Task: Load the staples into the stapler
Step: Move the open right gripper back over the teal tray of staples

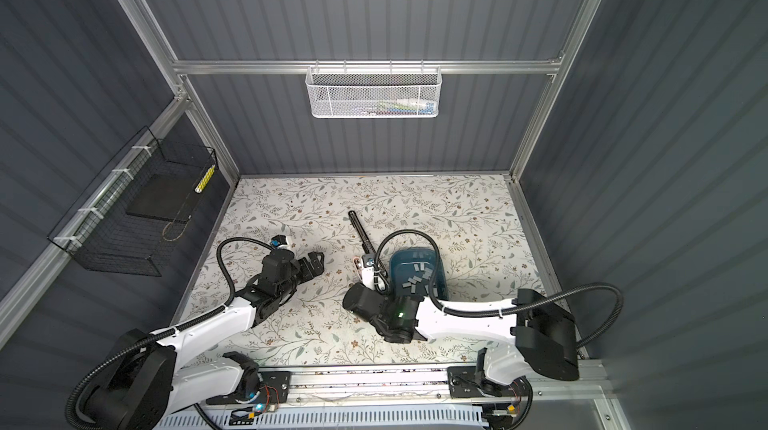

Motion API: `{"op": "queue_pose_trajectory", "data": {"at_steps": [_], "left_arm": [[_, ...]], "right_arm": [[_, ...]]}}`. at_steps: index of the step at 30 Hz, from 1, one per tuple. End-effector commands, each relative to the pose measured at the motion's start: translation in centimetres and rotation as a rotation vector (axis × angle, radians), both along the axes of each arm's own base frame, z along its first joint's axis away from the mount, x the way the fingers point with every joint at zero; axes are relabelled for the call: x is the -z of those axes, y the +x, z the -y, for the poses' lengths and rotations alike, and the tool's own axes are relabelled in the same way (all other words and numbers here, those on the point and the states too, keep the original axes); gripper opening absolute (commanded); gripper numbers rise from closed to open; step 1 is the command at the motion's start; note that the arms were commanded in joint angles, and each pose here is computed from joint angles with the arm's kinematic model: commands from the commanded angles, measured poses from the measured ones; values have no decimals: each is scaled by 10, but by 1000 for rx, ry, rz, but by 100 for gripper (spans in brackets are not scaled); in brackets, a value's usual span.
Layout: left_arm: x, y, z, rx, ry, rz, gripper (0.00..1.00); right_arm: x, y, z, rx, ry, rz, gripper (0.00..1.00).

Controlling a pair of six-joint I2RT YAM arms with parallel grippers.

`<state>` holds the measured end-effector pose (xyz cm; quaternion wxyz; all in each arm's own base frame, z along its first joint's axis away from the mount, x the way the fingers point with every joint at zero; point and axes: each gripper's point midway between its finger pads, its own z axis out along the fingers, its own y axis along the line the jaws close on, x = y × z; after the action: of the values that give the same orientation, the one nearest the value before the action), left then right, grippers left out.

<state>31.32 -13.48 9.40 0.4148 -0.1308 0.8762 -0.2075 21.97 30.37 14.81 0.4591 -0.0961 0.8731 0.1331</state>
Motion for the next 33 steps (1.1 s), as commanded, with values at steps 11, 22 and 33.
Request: {"op": "queue_pose_trajectory", "data": {"at_steps": [11, 22, 33], "left_arm": [[-38, -53, 20, 313, 21, 19, 100], [-1, -45, 14, 336, 153, 20, 100], [-2, -44, 2, 274, 185, 28, 100]], "right_arm": [[38, 27, 104, 149, 14, -59, 42], [80, 54, 119, 157, -21, -209, 38], [92, 93, 131, 203, -110, -260, 32]]}}
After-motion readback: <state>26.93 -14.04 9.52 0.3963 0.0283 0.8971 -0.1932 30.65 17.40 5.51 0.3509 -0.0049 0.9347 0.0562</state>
